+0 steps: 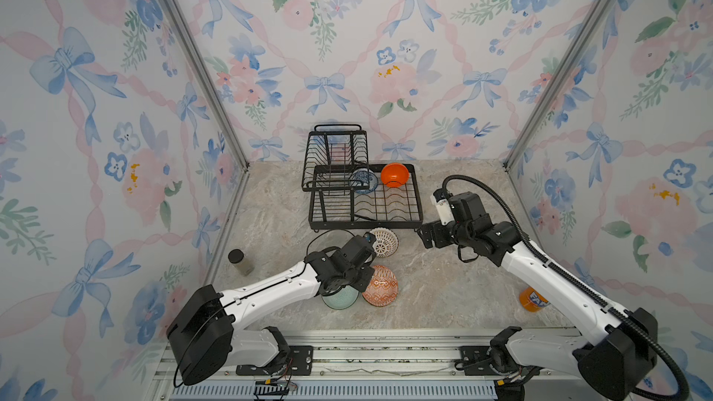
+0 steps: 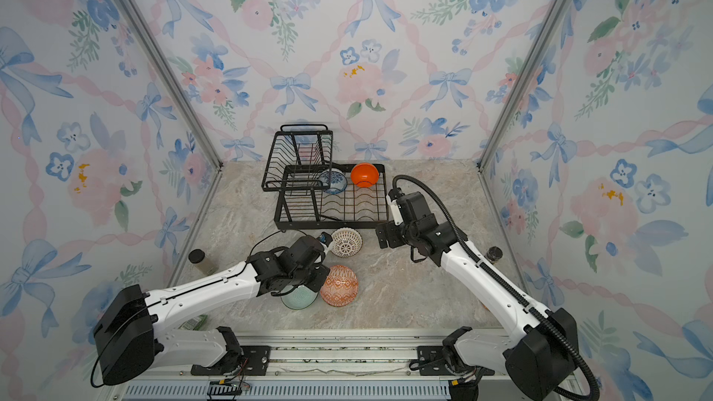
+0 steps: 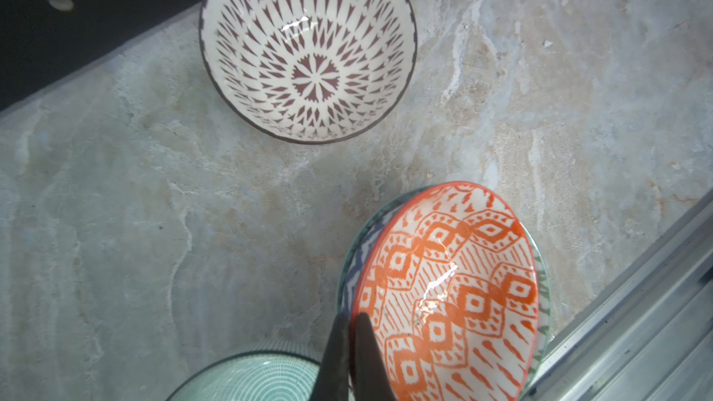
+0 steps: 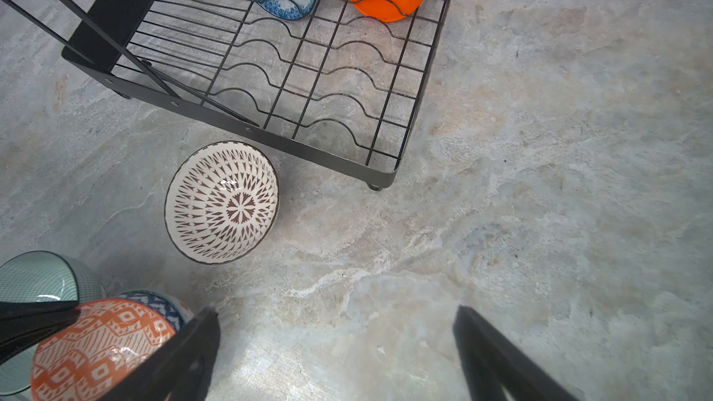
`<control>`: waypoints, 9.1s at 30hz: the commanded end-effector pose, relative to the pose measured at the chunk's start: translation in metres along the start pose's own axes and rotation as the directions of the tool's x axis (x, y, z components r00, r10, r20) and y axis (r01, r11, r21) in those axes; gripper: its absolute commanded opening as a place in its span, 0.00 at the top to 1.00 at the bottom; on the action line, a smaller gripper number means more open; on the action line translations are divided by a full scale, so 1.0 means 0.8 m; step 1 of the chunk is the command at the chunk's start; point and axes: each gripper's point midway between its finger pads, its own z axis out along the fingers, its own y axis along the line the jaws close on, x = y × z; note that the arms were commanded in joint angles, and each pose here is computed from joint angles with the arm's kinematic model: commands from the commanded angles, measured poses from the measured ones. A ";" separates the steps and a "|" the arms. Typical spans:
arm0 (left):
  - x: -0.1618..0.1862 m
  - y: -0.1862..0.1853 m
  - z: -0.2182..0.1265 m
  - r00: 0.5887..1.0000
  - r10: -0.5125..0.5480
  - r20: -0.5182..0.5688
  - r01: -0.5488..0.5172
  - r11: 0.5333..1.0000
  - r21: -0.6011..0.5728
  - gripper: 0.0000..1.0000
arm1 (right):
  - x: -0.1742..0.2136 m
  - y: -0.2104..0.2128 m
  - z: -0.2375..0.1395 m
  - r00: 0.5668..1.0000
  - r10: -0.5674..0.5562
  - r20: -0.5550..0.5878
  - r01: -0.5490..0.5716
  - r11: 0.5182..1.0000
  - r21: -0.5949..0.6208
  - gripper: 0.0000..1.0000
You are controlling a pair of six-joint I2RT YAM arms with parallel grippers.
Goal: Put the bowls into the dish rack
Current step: 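Close the left gripper on the orange-patterned bowl rim and lift it, then carry the orange-patterned bowl toward the rack while the right gripper reaches for it, then close the right gripper on the orange-patterned bowl rim while the left gripper releases it, then carry the orange-patterned bowl with the right gripper into the rack's lower tier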
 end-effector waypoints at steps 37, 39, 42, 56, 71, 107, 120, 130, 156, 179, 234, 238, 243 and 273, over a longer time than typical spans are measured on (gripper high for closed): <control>-0.010 0.004 -0.001 0.999 -0.035 -0.019 0.034 0.999 -0.038 1.00 | 0.006 -0.011 -0.006 1.000 0.003 0.003 -0.003 1.000 0.013 0.03; -0.013 0.002 -0.004 0.999 -0.036 -0.011 0.036 0.999 -0.033 1.00 | 0.006 -0.012 -0.006 1.000 0.003 0.003 -0.003 1.000 0.014 0.03; -0.018 0.000 -0.008 0.999 -0.038 0.002 0.038 0.999 -0.025 1.00 | 0.008 -0.012 -0.006 1.000 0.004 0.002 -0.004 1.000 0.014 0.03; -0.047 -0.011 -0.038 0.995 -0.048 0.090 0.046 0.999 0.021 1.00 | 0.008 -0.012 -0.011 1.000 0.005 0.003 -0.005 1.000 0.008 0.03; -0.087 0.009 -0.078 0.970 -0.058 0.237 0.074 0.996 -0.059 1.00 | -0.002 -0.005 -0.014 1.000 -0.005 -0.001 0.005 1.000 -0.022 0.03; -0.235 -0.004 -0.087 0.868 0.038 0.494 -0.013 0.998 -0.054 1.00 | -0.080 0.059 -0.042 0.987 0.061 0.149 -0.030 0.979 -0.202 0.02; -0.257 -0.005 -0.095 0.849 0.051 0.526 -0.029 0.998 -0.051 1.00 | -0.083 0.064 -0.015 0.990 0.071 0.118 -0.048 0.981 -0.189 0.51; -0.262 -0.008 -0.096 0.843 0.046 0.536 -0.033 0.999 -0.034 1.00 | -0.078 0.060 -0.011 0.992 0.068 0.108 -0.048 0.983 -0.175 0.77; -0.249 -0.013 -0.103 0.832 0.081 0.549 -0.094 0.996 -0.004 0.02 | -0.084 0.055 0.002 0.990 0.028 0.135 -0.006 0.987 -0.161 1.00; -0.154 0.040 -0.109 0.854 -0.011 0.520 0.022 1.000 -0.015 0.02 | -0.085 0.027 0.018 0.982 -0.069 0.179 0.079 0.996 -0.050 1.00; -0.125 0.074 -0.088 0.876 -0.088 0.473 0.096 0.995 0.008 0.02 | -0.217 0.034 0.209 0.805 -0.397 0.441 0.295 0.913 0.282 1.00; -0.123 0.077 -0.084 0.882 -0.091 0.462 0.100 0.995 0.005 0.02 | -0.223 0.037 0.218 0.785 -0.414 0.460 0.305 0.905 0.296 1.00; -0.119 0.079 -0.078 0.893 -0.092 0.440 0.102 0.995 0.002 0.02 | -0.230 0.044 0.231 0.762 -0.449 0.467 0.332 0.890 0.313 1.00; -0.109 0.102 -0.087 0.903 -0.097 0.418 0.127 0.991 -0.044 0.02 | -0.239 0.092 0.282 0.595 -0.567 0.569 0.420 0.823 0.381 1.00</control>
